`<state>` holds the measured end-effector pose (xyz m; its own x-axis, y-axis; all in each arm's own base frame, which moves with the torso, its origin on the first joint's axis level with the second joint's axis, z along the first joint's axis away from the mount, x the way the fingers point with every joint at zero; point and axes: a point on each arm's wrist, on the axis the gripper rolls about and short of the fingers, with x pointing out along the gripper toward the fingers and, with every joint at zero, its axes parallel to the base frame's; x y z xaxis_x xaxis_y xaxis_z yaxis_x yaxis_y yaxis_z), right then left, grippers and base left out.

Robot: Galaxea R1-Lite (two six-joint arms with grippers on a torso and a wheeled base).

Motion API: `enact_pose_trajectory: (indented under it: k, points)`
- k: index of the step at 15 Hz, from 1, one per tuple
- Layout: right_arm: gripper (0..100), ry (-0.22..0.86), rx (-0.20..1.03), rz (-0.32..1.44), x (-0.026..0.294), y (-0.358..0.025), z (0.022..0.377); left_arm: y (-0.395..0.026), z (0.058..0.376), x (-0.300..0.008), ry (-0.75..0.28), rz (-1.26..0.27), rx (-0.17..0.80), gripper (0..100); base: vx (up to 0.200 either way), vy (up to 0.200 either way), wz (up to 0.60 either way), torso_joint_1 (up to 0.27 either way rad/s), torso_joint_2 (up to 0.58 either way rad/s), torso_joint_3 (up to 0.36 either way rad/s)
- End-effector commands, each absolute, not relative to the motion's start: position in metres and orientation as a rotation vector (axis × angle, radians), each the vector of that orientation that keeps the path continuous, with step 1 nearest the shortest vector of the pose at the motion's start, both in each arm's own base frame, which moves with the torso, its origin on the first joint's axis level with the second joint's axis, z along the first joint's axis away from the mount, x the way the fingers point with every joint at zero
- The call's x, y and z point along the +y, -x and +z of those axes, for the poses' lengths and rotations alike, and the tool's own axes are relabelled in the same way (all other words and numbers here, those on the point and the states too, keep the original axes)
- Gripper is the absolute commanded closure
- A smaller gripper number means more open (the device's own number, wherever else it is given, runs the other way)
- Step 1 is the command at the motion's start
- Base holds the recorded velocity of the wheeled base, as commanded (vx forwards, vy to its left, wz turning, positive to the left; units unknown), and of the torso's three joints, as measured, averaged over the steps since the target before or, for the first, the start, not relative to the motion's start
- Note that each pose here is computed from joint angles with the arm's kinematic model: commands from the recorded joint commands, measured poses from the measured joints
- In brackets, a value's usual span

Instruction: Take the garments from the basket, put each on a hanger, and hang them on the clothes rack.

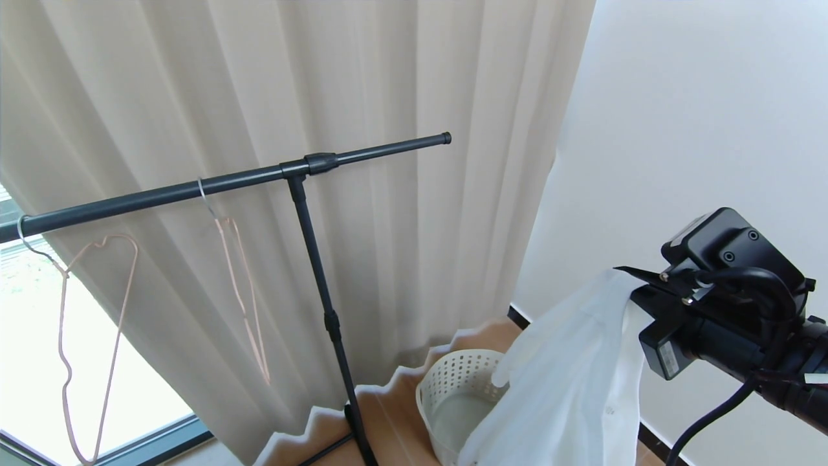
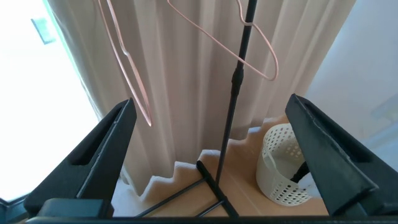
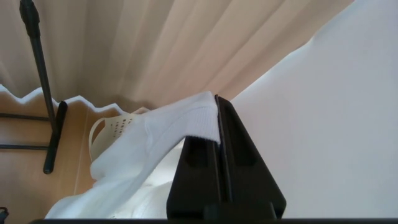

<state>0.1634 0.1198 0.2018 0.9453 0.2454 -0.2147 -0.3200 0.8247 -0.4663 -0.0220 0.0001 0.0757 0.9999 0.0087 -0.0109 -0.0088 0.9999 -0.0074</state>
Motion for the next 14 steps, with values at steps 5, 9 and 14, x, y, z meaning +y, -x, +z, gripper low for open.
enact_pose_trajectory:
  k: [5, 9, 14]
  points:
    - [100, 0.523, 0.152, 0.302, 0.1193, -0.163, 0.2003, 0.0219, 0.0758, 0.0001, 0.008, 0.009, 0.012, 0, 0.0, 0.0, 0.0, 0.071, -0.14, -0.081]
    - [100, 0.527, 0.155, 0.303, 0.1191, -0.1627, 0.1991, 0.0219, 0.0759, 0.0001, -0.002, 0.008, 0.011, 0, 0.0, 0.0, 0.0, 0.032, -0.08, -0.038]
    - [100, 0.527, 0.155, 0.303, 0.1191, -0.1627, 0.1991, 0.0219, 0.0759, 0.0001, -0.003, 0.006, 0.011, 0, 0.0, 0.0, 0.0, 0.004, 0.0, 0.048]
